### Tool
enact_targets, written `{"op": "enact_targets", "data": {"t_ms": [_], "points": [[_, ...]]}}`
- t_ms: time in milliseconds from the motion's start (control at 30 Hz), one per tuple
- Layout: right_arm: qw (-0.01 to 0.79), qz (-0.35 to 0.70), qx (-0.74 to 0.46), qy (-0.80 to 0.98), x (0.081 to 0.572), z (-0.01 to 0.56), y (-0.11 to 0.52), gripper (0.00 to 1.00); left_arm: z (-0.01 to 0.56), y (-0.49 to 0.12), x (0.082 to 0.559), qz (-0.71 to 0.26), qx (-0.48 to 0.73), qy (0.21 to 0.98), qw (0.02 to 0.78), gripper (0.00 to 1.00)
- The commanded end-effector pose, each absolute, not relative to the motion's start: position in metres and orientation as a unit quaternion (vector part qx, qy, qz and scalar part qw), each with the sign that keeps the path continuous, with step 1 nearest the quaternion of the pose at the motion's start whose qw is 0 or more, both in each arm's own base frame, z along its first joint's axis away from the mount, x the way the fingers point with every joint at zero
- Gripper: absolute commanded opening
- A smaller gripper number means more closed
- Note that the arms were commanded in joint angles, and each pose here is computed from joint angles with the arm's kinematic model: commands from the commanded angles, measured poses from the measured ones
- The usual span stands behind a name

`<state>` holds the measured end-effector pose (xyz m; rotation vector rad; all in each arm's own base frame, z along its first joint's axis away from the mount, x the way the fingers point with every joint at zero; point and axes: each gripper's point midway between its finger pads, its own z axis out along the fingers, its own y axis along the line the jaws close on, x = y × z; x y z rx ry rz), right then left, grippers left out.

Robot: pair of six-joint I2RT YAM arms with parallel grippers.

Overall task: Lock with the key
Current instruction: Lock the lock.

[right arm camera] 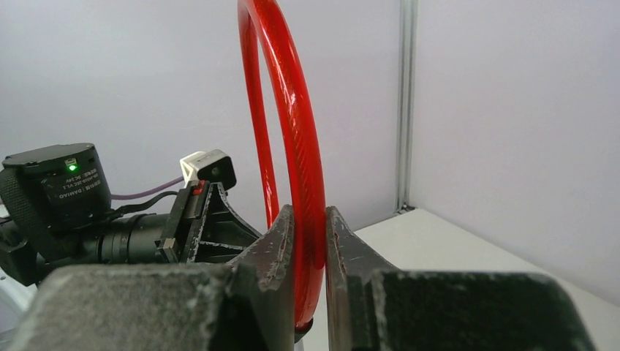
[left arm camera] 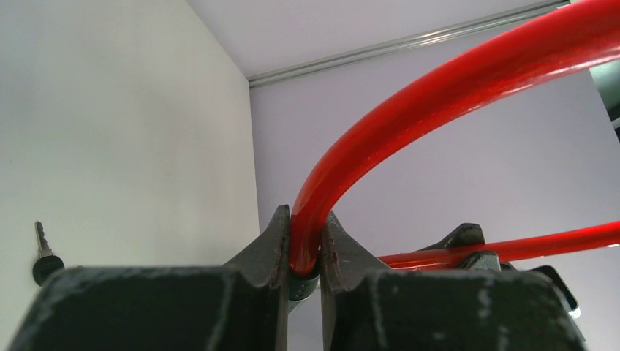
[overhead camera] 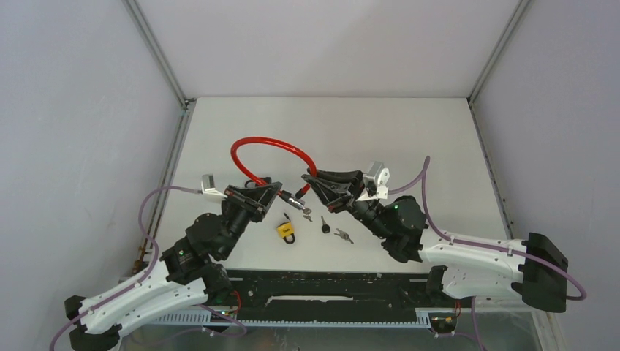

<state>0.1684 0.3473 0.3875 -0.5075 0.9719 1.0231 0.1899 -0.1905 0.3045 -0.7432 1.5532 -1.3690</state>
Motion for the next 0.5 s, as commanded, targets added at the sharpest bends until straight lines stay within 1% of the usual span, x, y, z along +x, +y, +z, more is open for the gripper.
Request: {"op": "enact_targets", "data": {"t_ms": [0, 467], "points": [[0.707, 0.454, -0.231, 0.491, 0.177, 0.355, 0.356, 0.00, 0.357, -0.188, 0.181, -0.639, -0.306, 0.551, 0.442, 0.00], [0.669, 0.468, -0.226, 0.531, 0.177, 0.323, 0.364, 0.00, 0.359, -0.189, 0.183, -0.639, -0.303, 0.548, 0.447, 0.00]]}}
